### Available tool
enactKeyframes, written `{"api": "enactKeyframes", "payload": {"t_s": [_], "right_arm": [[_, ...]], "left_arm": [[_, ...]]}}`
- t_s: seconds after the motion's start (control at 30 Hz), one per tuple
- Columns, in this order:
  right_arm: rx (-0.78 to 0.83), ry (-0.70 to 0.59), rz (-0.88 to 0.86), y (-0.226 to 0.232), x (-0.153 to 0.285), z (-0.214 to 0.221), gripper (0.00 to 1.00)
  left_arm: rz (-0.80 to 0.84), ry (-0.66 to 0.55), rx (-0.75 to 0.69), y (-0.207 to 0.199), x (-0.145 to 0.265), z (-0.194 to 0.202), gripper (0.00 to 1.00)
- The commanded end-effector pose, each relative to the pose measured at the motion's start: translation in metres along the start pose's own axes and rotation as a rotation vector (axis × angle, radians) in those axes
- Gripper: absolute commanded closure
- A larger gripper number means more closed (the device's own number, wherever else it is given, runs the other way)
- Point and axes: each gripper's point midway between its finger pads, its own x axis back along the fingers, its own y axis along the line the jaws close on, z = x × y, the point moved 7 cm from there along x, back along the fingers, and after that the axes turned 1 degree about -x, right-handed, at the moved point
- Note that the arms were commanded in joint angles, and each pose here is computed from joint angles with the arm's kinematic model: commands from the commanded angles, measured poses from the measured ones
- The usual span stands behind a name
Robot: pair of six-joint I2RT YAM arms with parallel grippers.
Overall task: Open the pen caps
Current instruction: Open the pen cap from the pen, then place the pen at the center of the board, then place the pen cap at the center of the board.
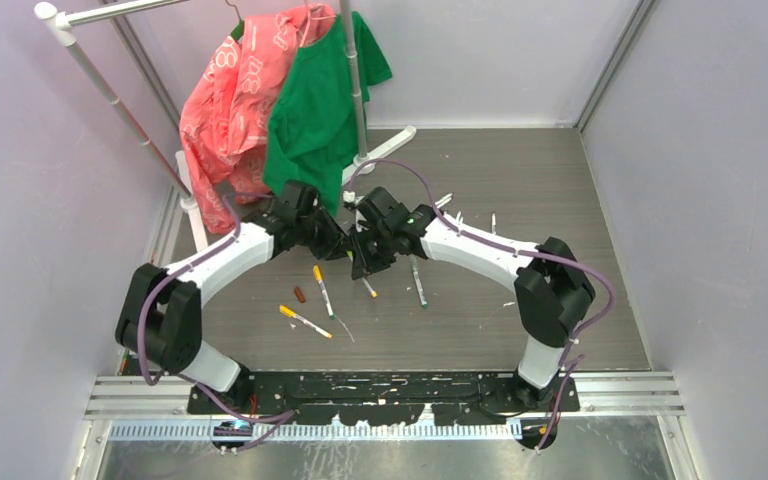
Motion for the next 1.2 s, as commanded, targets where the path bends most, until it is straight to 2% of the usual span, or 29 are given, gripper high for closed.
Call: {"api": "enactKeyframes", "payload": {"t_s": [0.0,0.33,0.5,0.6,0.77,0.83,0.97,1.17], "right_arm": [[0.027,-0.005,0.189,-0.027,0.016,0.023,0.99],[0.114,-0.021,0.418,-0.053,0.033,0.057,0.99],[0.133,0.001,0.435,-0.055,0.035,0.065,0.99],[0.094,-0.005,0.339,-0.044,0.037,0.065,0.99],[-0.067,-0.050,0.055,-0.023,0.047,0.050,0.99],[-0.095,-0.074,0.011,-0.022,0.055,0.042,0.99],[-0.150,-0.141,0.057,-0.035,0.071,0.023,0.99],[-0.317,-0.258,0.279,-0.091,0.078,-0.002,0.99]], "left_arm": [[0.081,-0.090,0.041,-0.041,-0.001,-0.031,1.00],[0.041,-0.069,0.164,-0.055,-0.030,-0.050,1.00],[0.029,-0.095,0.165,-0.058,-0.034,-0.056,1.00],[0.076,-0.124,0.131,-0.060,-0.034,-0.055,1.00],[0.184,-0.192,0.075,-0.054,-0.030,-0.052,1.00],[0.190,-0.185,0.053,-0.050,-0.028,-0.049,1.00],[0.150,-0.118,-0.051,-0.046,-0.028,-0.041,1.00],[-0.032,-0.036,-0.221,-0.034,-0.031,-0.024,1.00]]}}
